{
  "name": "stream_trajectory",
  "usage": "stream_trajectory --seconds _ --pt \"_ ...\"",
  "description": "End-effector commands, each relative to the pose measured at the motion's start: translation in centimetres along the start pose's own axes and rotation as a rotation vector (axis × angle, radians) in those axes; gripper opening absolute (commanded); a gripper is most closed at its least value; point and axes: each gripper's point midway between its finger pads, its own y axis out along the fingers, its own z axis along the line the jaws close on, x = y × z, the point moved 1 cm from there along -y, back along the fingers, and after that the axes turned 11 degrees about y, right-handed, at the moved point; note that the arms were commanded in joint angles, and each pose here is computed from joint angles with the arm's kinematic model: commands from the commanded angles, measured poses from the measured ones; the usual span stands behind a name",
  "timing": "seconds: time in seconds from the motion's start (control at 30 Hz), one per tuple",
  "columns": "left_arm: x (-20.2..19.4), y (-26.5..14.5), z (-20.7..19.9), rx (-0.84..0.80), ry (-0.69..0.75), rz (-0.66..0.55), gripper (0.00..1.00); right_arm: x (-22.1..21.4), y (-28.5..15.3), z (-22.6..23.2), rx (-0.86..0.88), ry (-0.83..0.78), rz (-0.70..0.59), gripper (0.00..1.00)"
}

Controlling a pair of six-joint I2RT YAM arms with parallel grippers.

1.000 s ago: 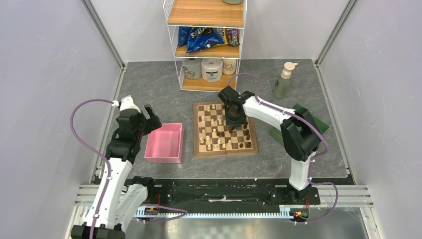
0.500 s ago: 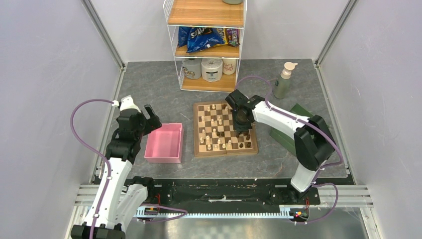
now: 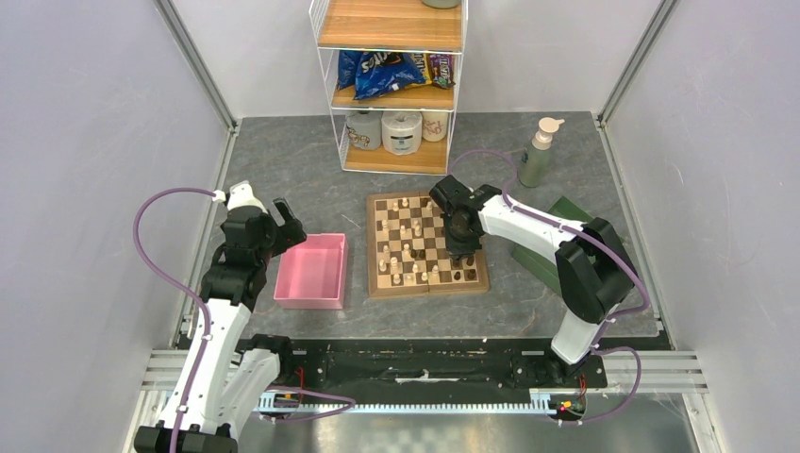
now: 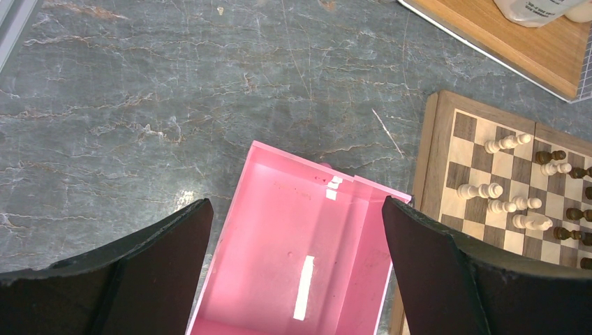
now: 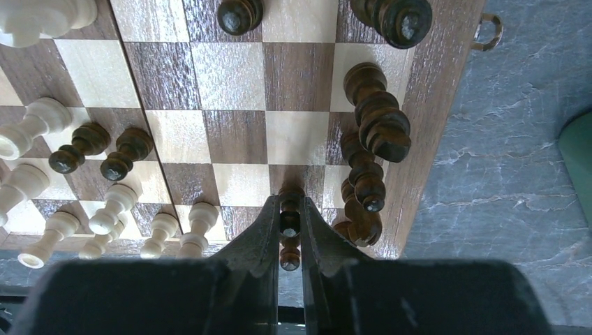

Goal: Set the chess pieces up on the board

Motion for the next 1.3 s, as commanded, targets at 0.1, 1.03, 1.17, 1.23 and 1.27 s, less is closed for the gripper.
stream_trajectory --seconds 0.1,1.03,1.17,1.23,1.27 --pt "1.5 -0.3 -0.5 -0.022 -0.036 -0.048 0.99 0.3 0.1 -0.5 -0.014 0.003 -0.025 0.22" --pt "1.6 -0.4 -0.4 -0.016 -0.036 -0.059 0.99 3.9 -1.0 8.7 0.222 -0.058 -0.045 0.45" --pt "1.7 -0.5 -0.4 -0.016 -0.037 -0.062 0.99 3.6 -0.4 8.6 0.213 -0.057 -0.032 0.43" --pt "1.6 -0.5 -0.4 -0.016 -0.036 -0.059 0.99 3.1 -0.3 9.0 0.233 -0.062 -0.011 0.43" --pt "1.7 -0.5 -0.4 -0.015 -0.036 -0.06 0.99 3.1 -0.3 9.0 0.234 -0.065 -0.012 0.43"
